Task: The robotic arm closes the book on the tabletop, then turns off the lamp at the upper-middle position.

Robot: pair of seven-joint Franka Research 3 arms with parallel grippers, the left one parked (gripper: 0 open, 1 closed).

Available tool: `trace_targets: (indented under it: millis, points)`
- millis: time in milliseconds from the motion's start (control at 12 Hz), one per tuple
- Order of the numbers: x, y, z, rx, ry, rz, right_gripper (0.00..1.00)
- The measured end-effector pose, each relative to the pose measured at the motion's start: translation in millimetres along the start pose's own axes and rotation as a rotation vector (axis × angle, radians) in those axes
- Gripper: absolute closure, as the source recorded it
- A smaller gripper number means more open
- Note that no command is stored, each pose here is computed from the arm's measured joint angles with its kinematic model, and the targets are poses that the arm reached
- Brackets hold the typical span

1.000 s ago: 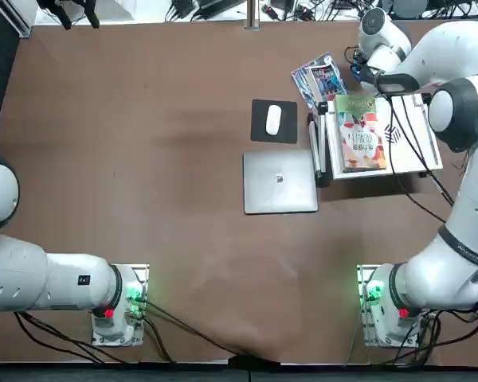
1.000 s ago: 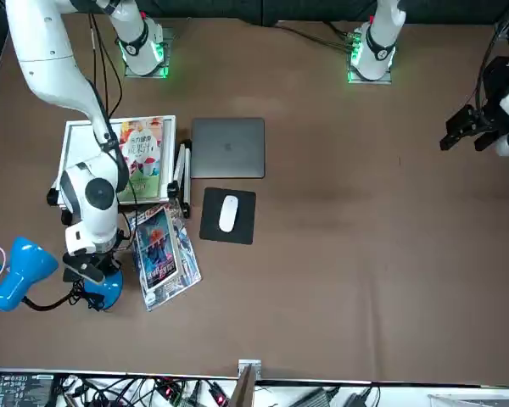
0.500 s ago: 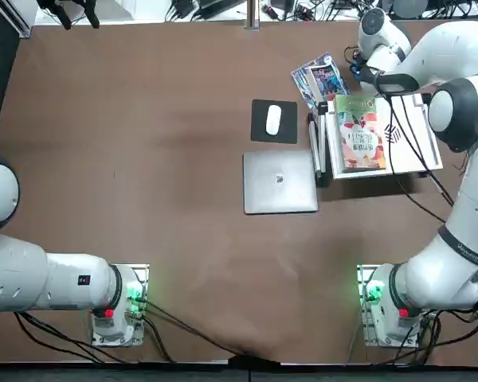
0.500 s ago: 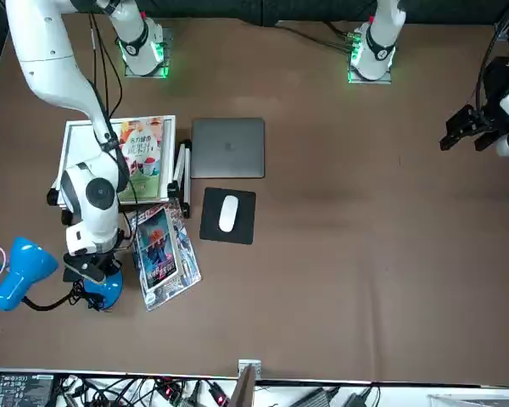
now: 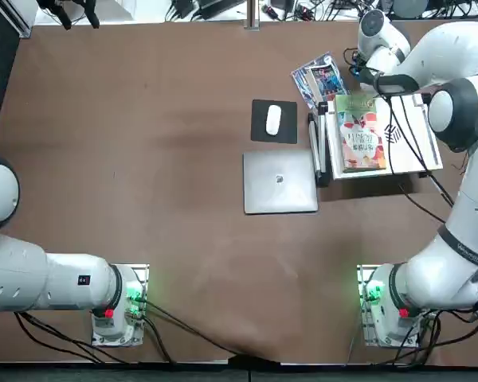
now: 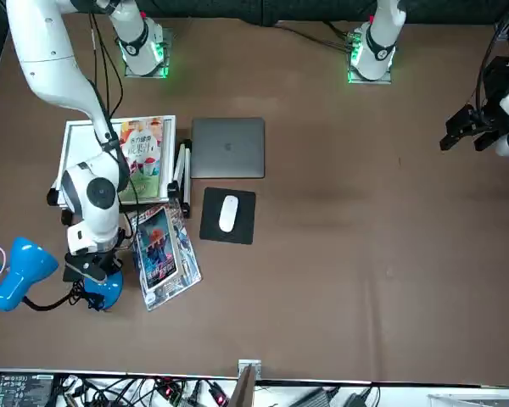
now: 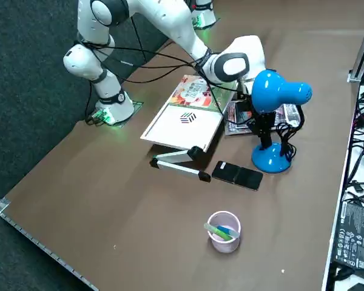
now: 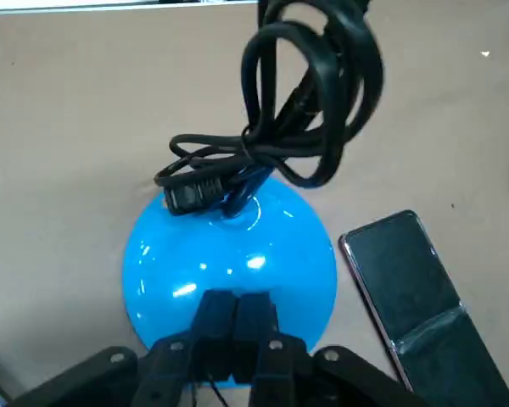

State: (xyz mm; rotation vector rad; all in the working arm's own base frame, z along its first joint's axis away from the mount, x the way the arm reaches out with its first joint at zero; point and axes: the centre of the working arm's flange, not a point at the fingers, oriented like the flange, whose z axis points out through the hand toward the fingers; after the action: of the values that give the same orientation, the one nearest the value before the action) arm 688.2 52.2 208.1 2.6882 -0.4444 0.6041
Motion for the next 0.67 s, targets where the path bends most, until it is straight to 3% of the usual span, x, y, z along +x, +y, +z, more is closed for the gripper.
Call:
trace_targets:
  millis: [667]
  points:
    - [-2.4,-1.6,0.1,0.022,0.004,-0.002,0.99]
